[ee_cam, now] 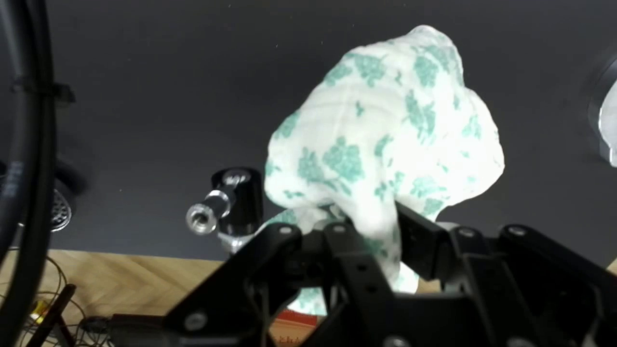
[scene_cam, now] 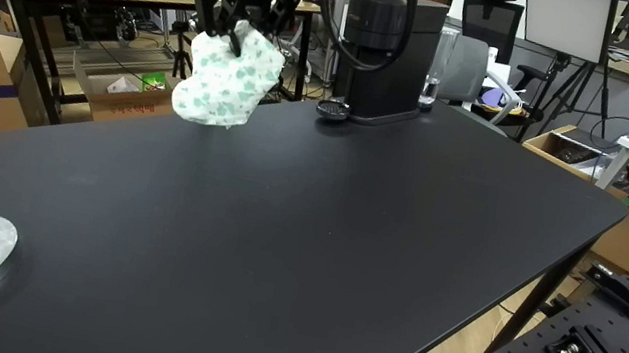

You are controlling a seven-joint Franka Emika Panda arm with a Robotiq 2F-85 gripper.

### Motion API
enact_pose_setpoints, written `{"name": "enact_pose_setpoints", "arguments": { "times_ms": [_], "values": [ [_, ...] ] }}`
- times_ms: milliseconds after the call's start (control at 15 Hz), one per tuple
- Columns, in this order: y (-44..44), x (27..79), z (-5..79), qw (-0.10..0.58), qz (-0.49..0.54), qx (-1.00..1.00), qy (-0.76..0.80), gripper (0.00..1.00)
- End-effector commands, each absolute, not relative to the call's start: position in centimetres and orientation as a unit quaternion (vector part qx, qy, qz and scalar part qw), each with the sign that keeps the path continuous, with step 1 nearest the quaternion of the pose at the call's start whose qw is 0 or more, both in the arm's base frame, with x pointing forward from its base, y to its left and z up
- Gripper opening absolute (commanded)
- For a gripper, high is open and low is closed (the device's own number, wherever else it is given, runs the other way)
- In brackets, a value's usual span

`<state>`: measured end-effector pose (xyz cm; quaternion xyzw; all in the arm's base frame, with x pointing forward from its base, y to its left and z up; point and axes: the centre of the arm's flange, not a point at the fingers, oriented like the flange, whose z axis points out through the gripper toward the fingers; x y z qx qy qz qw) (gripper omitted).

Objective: Hang the cloth on the stand

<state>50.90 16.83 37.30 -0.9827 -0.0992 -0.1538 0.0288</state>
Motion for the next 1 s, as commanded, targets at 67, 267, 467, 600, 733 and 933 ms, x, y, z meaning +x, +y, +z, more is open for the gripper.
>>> {"name": "enact_pose_setpoints", "arguments": {
  "times_ms": [67, 267, 467, 600, 733, 933],
  "values": [
    [15.1, 55.1, 39.4, 0.026, -0.163, -0.983, -0.078, 0.03],
    [14.0, 56.0, 38.5, 0.030, -0.162, -0.984, -0.065, 0.03],
    [13.0, 56.5, 37.1, 0.028, -0.157, -0.986, -0.054, 0.03],
    [12.3, 56.8, 36.4, 0.027, -0.158, -0.986, -0.044, 0.03],
    [11.4, 57.2, 36.2, 0.028, -0.163, -0.986, -0.034, 0.03],
    [10.2, 57.7, 36.3, 0.026, -0.172, -0.984, -0.021, 0.03]
  ]
}}
